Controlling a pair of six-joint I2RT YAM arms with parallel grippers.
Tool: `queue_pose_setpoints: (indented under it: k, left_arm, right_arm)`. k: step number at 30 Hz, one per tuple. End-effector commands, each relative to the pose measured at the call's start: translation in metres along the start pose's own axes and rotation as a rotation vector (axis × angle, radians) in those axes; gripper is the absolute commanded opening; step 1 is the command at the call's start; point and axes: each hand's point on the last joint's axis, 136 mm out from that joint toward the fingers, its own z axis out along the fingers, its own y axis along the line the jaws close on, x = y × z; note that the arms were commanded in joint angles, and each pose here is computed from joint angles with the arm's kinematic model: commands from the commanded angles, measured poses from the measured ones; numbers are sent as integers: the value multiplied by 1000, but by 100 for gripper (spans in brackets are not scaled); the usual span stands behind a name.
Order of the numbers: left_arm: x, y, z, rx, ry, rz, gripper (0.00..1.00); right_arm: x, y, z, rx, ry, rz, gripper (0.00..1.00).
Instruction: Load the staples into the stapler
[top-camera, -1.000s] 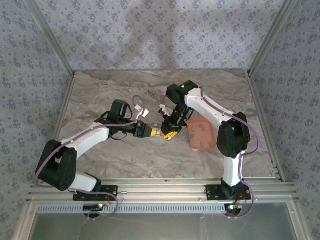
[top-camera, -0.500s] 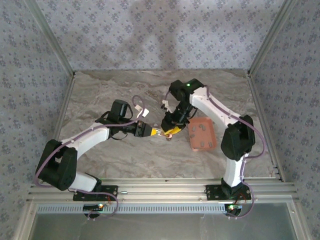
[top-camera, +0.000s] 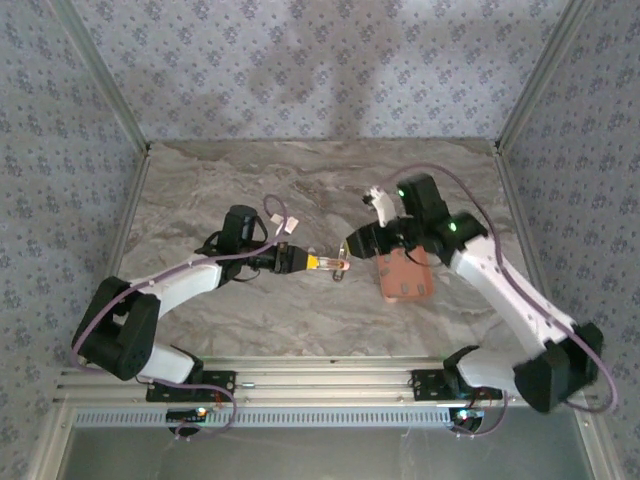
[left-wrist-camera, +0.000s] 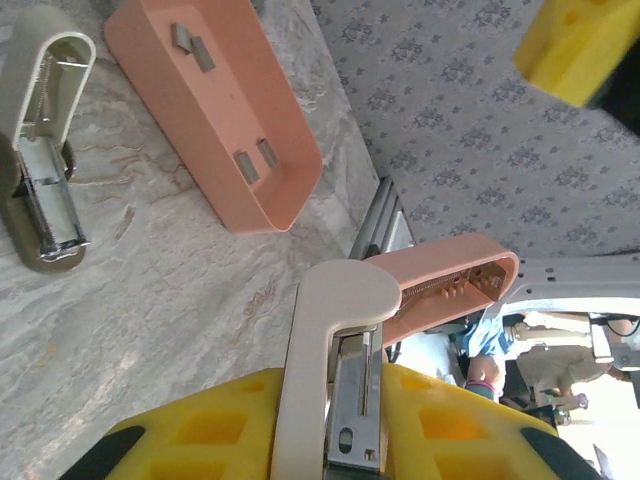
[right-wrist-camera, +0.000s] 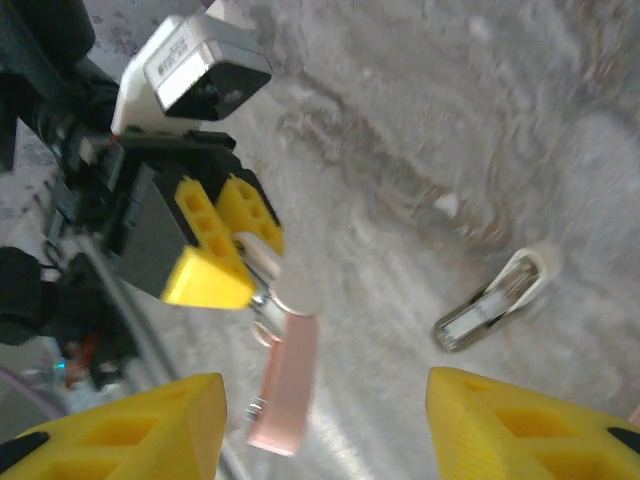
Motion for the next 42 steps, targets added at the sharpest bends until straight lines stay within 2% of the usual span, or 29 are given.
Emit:
queue_pose_setpoints:
  k: [1, 2, 5, 10, 17, 24, 35, 40, 42]
  left_arm:
    - [-8, -18, 2, 66, 2, 27, 26]
    - [-8, -19, 3, 72, 8, 26, 26]
    - [-9, -25, 4, 88, 16, 36, 26]
    - [-8, -31, 8, 114, 36, 52, 26]
    - [-9, -38, 11, 131, 47, 67, 26]
    - [-12, -41, 12, 147, 47, 71, 26]
    - [-14, -46, 13, 159, 51, 80, 26]
    - [-14, -49, 15, 164, 56, 85, 26]
    - [-13, -48, 15, 161, 56, 81, 26]
  right_arm:
    - [-31, 8, -8, 7, -312, -360, 60]
    - [-26, 9, -11, 17, -357, -421, 68]
    - [-12, 12, -16, 31, -426, -585, 71]
    - [6, 12, -6, -13, -359, -711, 70]
    - [17, 24, 8, -137, -347, -813, 64]
    - [25, 20, 4, -141, -342, -866, 62]
    - [29, 30, 14, -213, -354, -936, 51]
    - [27, 32, 16, -229, -366, -942, 41]
    - [26, 34, 15, -238, -371, -943, 32]
